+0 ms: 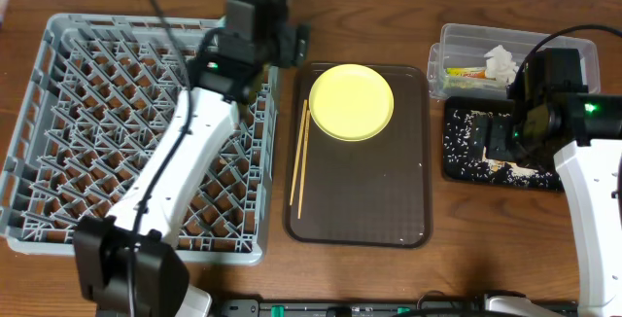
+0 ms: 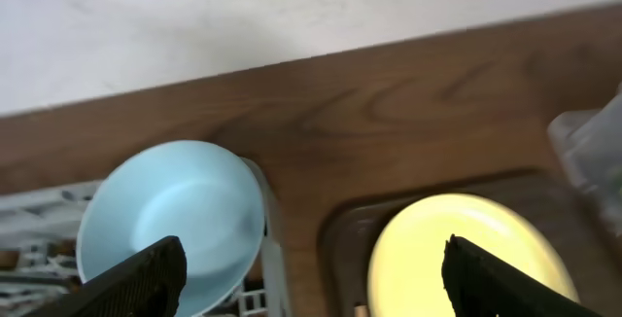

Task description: Sort waste into correct bins and load items into the dishwasher

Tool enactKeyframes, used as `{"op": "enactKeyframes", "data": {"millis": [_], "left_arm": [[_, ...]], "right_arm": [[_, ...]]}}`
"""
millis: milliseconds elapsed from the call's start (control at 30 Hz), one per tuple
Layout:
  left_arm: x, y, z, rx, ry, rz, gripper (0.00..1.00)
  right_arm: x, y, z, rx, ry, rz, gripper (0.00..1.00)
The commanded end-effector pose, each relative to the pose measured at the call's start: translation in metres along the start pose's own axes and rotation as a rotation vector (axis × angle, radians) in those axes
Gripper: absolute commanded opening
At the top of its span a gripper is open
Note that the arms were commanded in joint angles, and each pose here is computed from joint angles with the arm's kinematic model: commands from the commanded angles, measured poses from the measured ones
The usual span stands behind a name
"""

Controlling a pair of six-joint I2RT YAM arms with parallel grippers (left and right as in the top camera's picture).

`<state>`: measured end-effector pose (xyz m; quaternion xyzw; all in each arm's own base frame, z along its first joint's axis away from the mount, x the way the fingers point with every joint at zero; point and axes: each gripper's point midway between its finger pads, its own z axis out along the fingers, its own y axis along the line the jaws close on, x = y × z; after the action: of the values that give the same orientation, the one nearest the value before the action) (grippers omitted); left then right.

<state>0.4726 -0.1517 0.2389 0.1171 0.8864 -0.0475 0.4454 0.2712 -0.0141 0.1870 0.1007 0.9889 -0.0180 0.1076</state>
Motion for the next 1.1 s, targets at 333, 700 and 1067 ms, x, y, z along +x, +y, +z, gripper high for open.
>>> {"op": "enactKeyframes", "data": {"millis": [333,700,1067], "left_arm": [[0.063,0.023,0.063,-0.142,0.197,0.161,0.63],[0.08,0.038,0.077,-0.212,0.243,0.168,0.48],[0.09,0.047,0.082,-0.222,0.274,0.161,0.38]], "right_arm": [[0.0,-0.003,-0.002,0.01,0.0,0.002,0.99],[0.002,-0.003,-0.002,0.012,0.011,0.001,0.99],[0.002,-0.003,-0.002,0.013,0.011,-0.003,0.99]]}}
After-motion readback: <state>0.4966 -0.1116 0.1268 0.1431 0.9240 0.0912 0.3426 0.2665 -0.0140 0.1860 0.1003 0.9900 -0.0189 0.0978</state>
